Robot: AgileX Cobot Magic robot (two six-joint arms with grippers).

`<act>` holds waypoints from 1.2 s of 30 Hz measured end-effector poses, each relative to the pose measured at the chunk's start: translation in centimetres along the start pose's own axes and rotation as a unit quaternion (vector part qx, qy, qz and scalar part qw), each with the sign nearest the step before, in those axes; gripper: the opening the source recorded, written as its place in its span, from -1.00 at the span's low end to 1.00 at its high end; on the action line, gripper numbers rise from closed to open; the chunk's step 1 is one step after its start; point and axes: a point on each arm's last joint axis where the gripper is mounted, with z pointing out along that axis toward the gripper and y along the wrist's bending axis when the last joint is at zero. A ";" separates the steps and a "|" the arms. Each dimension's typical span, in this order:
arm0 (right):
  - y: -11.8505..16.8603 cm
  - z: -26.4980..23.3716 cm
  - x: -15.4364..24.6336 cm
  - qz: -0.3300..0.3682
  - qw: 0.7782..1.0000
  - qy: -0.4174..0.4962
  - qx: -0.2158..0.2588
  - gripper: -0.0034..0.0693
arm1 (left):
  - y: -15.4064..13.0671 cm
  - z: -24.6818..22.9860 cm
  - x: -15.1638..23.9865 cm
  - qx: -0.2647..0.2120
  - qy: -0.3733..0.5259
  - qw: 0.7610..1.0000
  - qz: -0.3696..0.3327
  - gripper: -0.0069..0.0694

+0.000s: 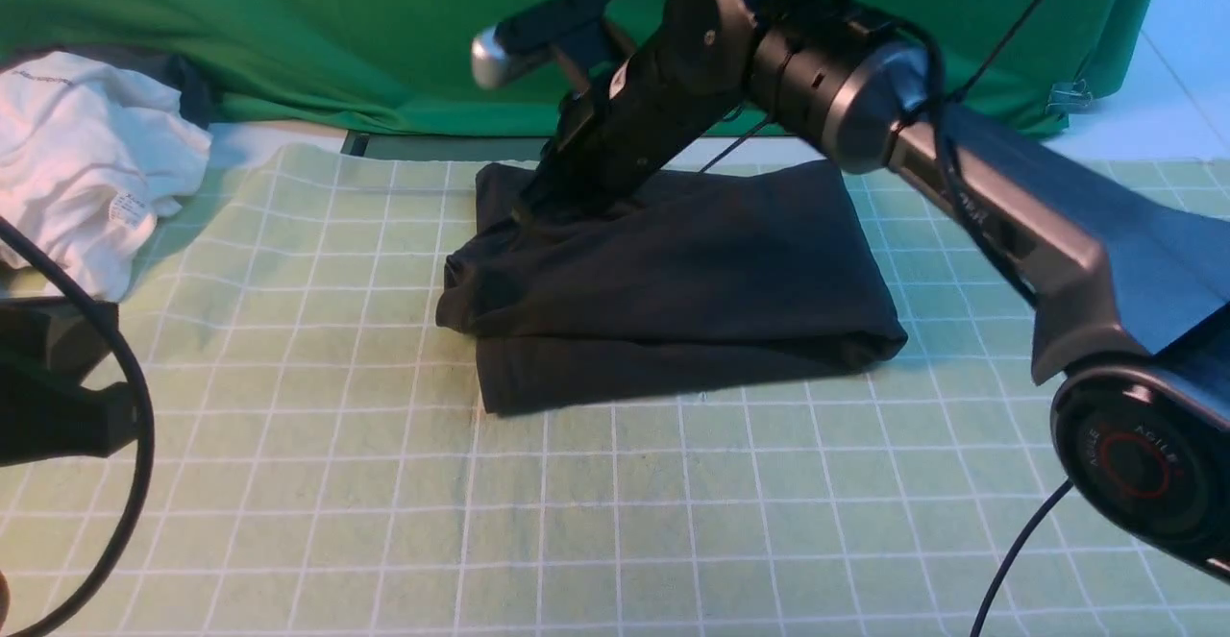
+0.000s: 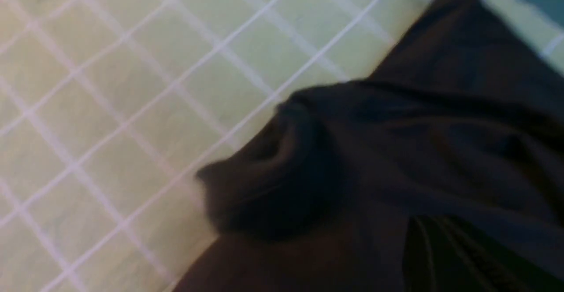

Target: Fold a long-sleeved shirt over a green coffee tablecloth.

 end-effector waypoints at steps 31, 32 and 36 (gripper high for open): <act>4.6 -37.2 13.5 -0.115 0.852 -0.361 0.361 -0.87 | 0.3 -7.6 5.8 -0.041 -0.251 0.965 0.061 -0.66; 5.1 -37.1 14.9 -0.113 0.845 -0.374 0.366 -0.87 | 0.3 -7.6 5.8 -0.041 -0.251 0.965 0.061 -0.66; 6.4 -35.0 20.8 -0.080 0.850 -0.381 0.356 -0.87 | 0.3 -7.6 5.8 -0.041 -0.251 0.965 0.061 -0.66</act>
